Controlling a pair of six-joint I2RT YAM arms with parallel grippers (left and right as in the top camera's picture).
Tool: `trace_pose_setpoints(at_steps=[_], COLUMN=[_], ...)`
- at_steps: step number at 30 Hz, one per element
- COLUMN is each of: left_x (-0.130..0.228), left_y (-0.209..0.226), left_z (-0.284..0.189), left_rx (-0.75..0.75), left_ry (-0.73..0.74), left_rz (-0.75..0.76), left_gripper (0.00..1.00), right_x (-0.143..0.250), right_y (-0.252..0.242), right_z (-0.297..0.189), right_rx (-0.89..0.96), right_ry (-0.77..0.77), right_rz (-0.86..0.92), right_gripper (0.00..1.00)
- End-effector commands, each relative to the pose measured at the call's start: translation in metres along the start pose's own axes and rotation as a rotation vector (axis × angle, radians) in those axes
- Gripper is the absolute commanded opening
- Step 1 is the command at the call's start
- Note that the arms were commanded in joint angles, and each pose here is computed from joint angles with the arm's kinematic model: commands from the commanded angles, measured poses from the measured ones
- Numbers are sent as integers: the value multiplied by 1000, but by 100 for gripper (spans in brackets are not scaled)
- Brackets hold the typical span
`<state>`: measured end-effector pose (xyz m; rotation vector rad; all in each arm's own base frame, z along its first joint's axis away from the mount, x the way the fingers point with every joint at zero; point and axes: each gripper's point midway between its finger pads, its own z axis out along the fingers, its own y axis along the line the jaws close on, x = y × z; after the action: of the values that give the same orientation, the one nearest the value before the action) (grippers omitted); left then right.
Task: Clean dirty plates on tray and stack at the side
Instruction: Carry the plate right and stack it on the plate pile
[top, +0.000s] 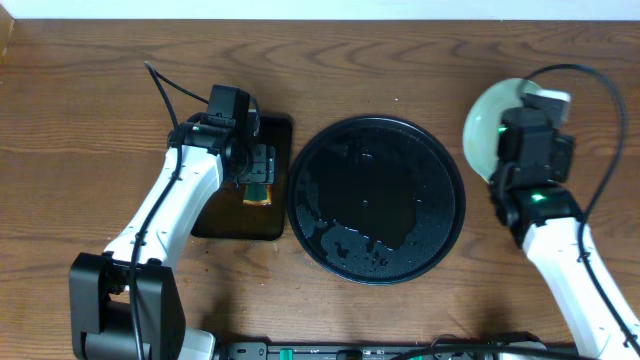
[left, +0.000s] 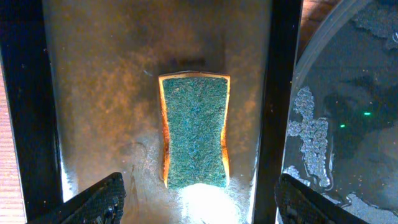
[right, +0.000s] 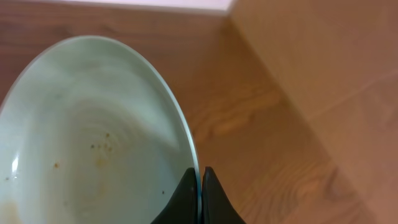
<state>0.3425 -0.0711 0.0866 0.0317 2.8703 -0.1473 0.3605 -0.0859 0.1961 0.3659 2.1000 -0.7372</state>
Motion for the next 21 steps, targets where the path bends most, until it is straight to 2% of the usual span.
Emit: trace_pose_setpoints(at_steps=[1, 8, 9, 10, 11, 12, 18, 21], left_x=[-2, -2, -2, -2, -2, -2, -2, -2], left_y=[-1, -1, -1, -1, -1, -1, -1, -1], left_z=[-2, -2, -2, -2, -2, -2, -2, -2], left_rx=[10, 10, 10, 10, 10, 10, 10, 11], left_ry=[-5, -6, -5, -5, -5, -5, -5, -7], left_rz=[2, 2, 2, 2, 2, 2, 2, 3], left_gripper=[77, 78, 78, 78, 78, 78, 78, 78], right_x=[29, 61, 63, 64, 64, 65, 73, 83], right_y=[-14, -8, -5, 3, 6, 9, 54, 92], right_z=[31, 66, 69, 73, 73, 72, 53, 22], right_rx=[0, -66, -80, -112, -127, -146, -418, -679], right_ry=[125, 252, 260, 265, 268, 273, 366, 473], right_rz=[229, 330, 333, 339, 341, 342, 355, 358], right_gripper=[1, 2, 6, 24, 33, 38, 48, 51])
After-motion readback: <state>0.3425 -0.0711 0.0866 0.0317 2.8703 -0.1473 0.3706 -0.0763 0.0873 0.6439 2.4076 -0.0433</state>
